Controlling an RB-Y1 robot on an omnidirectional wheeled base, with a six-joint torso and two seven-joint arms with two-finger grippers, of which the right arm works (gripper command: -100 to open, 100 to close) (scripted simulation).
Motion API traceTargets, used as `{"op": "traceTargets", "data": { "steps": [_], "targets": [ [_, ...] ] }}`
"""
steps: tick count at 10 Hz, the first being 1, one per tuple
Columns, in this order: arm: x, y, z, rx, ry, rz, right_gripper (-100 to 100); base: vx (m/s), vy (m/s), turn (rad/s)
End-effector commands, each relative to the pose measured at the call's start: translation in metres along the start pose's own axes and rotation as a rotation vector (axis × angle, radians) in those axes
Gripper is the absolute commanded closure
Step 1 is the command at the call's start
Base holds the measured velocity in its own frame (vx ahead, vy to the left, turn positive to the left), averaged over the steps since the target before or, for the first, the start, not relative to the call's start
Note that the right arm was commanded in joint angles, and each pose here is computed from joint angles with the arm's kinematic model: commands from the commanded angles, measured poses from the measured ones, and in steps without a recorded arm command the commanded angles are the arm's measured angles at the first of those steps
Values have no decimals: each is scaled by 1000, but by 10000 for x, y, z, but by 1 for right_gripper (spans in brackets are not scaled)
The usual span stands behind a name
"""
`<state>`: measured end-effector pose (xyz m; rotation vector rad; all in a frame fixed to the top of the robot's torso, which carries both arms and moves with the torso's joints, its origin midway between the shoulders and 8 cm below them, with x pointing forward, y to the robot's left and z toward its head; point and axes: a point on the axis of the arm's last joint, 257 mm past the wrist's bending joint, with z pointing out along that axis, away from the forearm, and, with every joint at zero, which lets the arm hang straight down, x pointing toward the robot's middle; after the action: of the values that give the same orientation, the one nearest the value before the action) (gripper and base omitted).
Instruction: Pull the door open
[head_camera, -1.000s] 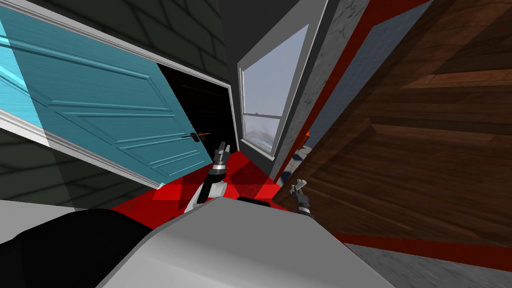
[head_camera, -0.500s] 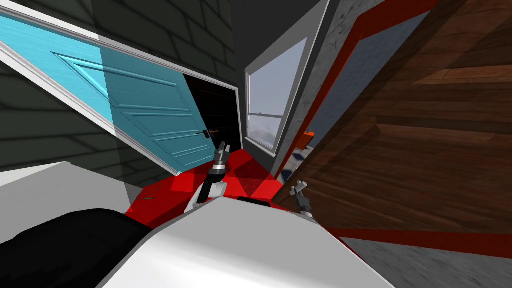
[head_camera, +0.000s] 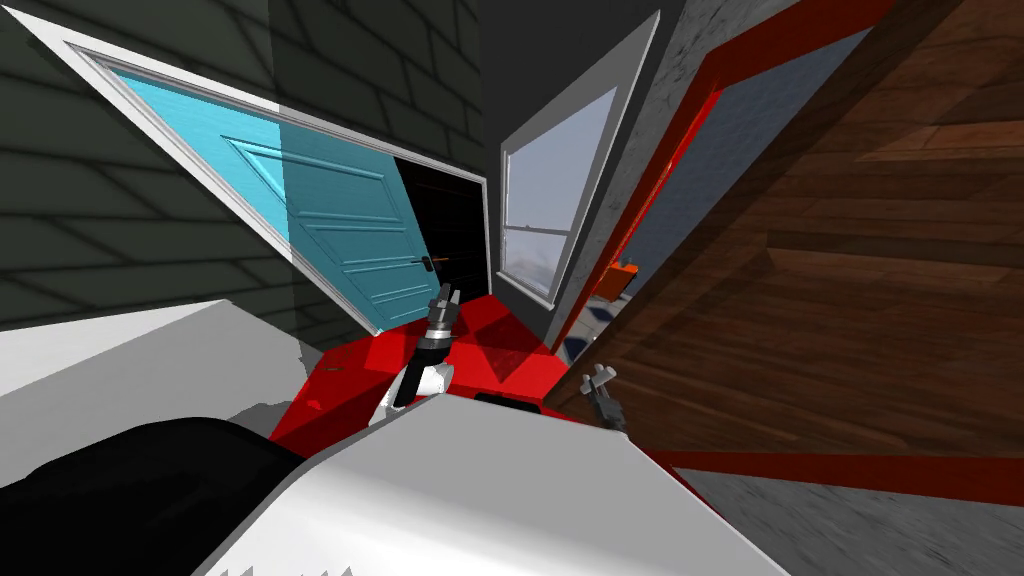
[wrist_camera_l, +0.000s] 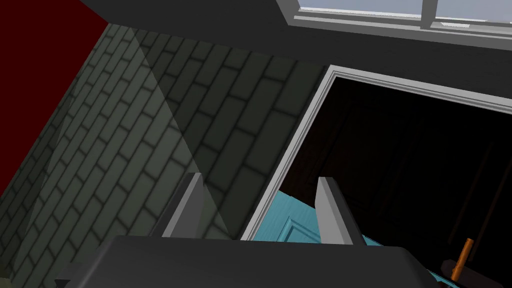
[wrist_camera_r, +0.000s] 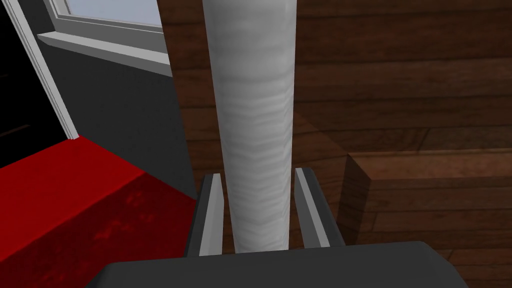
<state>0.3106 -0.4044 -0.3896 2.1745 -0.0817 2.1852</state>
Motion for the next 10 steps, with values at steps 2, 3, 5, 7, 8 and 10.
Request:
{"op": "traceTargets", "data": {
  "steps": [2,3,5,7,8,10],
  "targets": [
    [-23,-8,-148,33,-6,2,100,-246,-38,145],
    [-21,-9,-180,42,-6,2,100,-253,-52,113],
    [-18,-6,-185,46,-5,0,100,-161,-31,84],
    [-31,-9,-247,65,-8,2,100,-178,-28,139],
    [-29,-7,-265,72,-7,2,100,-240,-59,125],
    [-26,-2,-303,88,-6,2,100,-200,-55,130]
  ]
}}
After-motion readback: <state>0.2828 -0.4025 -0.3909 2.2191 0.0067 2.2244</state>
